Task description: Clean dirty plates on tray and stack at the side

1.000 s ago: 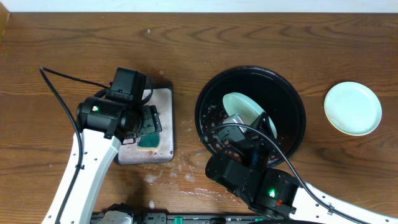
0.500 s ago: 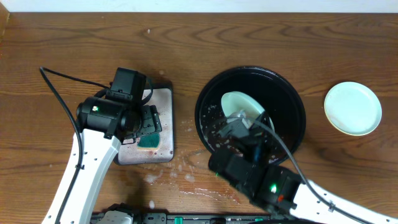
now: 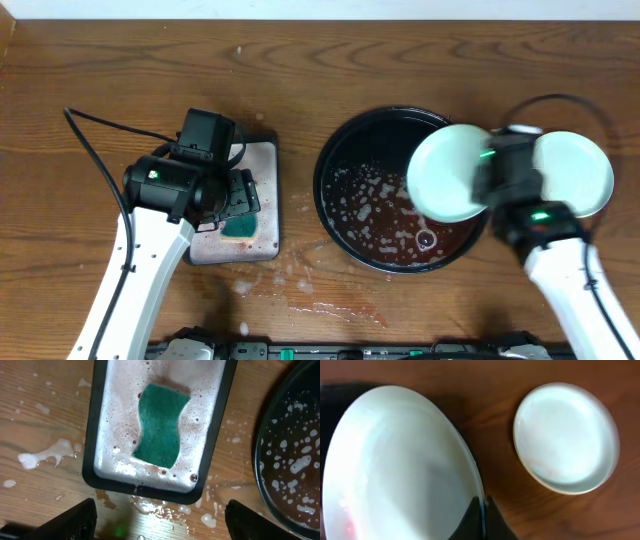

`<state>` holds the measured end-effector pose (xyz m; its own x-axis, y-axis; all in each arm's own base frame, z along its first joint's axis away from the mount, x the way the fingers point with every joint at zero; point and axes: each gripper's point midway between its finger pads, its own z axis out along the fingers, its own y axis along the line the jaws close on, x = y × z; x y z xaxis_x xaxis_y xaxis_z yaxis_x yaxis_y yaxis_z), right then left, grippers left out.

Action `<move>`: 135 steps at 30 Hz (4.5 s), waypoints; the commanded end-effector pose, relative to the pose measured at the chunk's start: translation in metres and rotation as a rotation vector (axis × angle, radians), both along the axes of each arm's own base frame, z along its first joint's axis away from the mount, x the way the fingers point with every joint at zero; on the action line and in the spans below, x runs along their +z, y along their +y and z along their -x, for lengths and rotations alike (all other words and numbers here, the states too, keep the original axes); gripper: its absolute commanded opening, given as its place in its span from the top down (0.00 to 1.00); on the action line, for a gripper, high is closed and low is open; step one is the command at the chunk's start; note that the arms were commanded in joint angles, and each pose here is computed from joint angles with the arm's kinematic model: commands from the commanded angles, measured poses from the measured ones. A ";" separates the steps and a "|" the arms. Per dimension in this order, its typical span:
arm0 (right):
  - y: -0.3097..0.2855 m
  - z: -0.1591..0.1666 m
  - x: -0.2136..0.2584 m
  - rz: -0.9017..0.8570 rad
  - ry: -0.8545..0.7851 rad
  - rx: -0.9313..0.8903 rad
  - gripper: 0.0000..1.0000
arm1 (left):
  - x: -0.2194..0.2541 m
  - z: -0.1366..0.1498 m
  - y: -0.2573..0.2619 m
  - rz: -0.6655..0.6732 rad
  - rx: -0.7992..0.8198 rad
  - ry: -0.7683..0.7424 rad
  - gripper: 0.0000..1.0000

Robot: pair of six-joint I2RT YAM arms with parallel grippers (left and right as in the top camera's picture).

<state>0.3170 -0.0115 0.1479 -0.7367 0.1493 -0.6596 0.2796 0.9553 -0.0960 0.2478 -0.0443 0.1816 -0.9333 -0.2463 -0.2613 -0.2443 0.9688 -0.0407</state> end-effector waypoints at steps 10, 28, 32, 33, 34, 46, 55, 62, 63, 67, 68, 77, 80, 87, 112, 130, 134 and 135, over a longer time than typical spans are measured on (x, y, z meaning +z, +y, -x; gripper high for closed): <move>-0.173 0.003 -0.008 -0.410 -0.216 -0.585 0.99 | 0.003 -0.001 0.001 -0.002 -0.002 -0.007 0.18; -0.110 -0.029 0.031 -0.675 -0.311 -0.212 0.55 | 0.003 -0.001 0.001 -0.002 -0.002 -0.007 0.17; -0.013 -0.016 0.100 -0.686 -0.392 0.170 0.56 | 0.003 -0.001 0.001 -0.002 -0.002 -0.007 0.17; 0.009 -0.008 0.111 -0.676 -0.399 0.251 0.56 | 0.003 -0.001 0.001 -0.002 -0.002 -0.007 0.17; 0.029 0.001 0.119 -0.670 -0.401 0.316 0.54 | 0.003 -0.001 0.001 -0.002 -0.002 -0.007 0.17; 0.141 0.089 0.168 -0.703 -0.430 0.752 0.01 | 0.003 -0.001 0.001 -0.002 -0.002 -0.007 0.17; 0.110 0.075 0.141 -0.299 -0.504 0.727 0.01 | 0.003 -0.001 0.001 -0.002 -0.002 -0.007 0.17; 0.089 0.097 0.083 -0.227 -0.533 0.641 0.01 | 0.003 -0.001 0.001 -0.002 -0.002 -0.007 0.17; 0.088 0.100 0.073 -0.226 -0.539 0.641 0.01 | 0.003 -0.001 0.001 -0.002 -0.002 -0.007 0.17; 0.088 0.102 0.044 -0.214 -0.620 0.648 0.01 | 0.003 -0.001 0.001 -0.002 -0.002 -0.007 0.17; 0.088 0.101 0.040 -0.210 -0.644 0.650 0.01 | 0.003 -0.001 0.001 -0.002 -0.002 -0.007 0.17; 0.091 0.085 0.016 -0.184 -0.811 0.665 0.01 | 0.003 -0.001 0.001 -0.002 -0.002 -0.006 0.17; 0.091 0.085 0.016 -0.184 -0.810 0.665 0.01 | 0.003 -0.001 0.001 -0.002 -0.002 -0.006 0.17; 0.091 0.085 0.014 -0.186 -0.801 0.664 0.01 | 0.003 -0.001 0.001 -0.002 -0.002 -0.007 0.17; 0.091 0.085 0.014 -0.186 -0.801 0.664 0.01 | 0.032 -0.032 0.016 -0.008 0.045 -0.448 0.17; 0.091 0.085 0.014 -0.185 -0.801 0.664 0.01 | 0.010 0.017 0.058 0.091 0.201 -1.108 0.17; 0.091 0.085 0.014 -0.185 -0.801 0.664 0.01 | -0.005 0.020 0.060 0.094 0.209 -1.152 0.17; 0.091 0.085 0.014 -0.186 -0.801 0.664 0.01 | -0.009 0.017 0.060 0.094 0.209 -1.152 0.17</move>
<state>0.2326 0.0778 0.1628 -0.0716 0.0347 -0.9968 -0.3814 0.9225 0.0595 0.2278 0.0149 0.1829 -0.1091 -0.4338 -0.8944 -0.1711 0.8945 -0.4130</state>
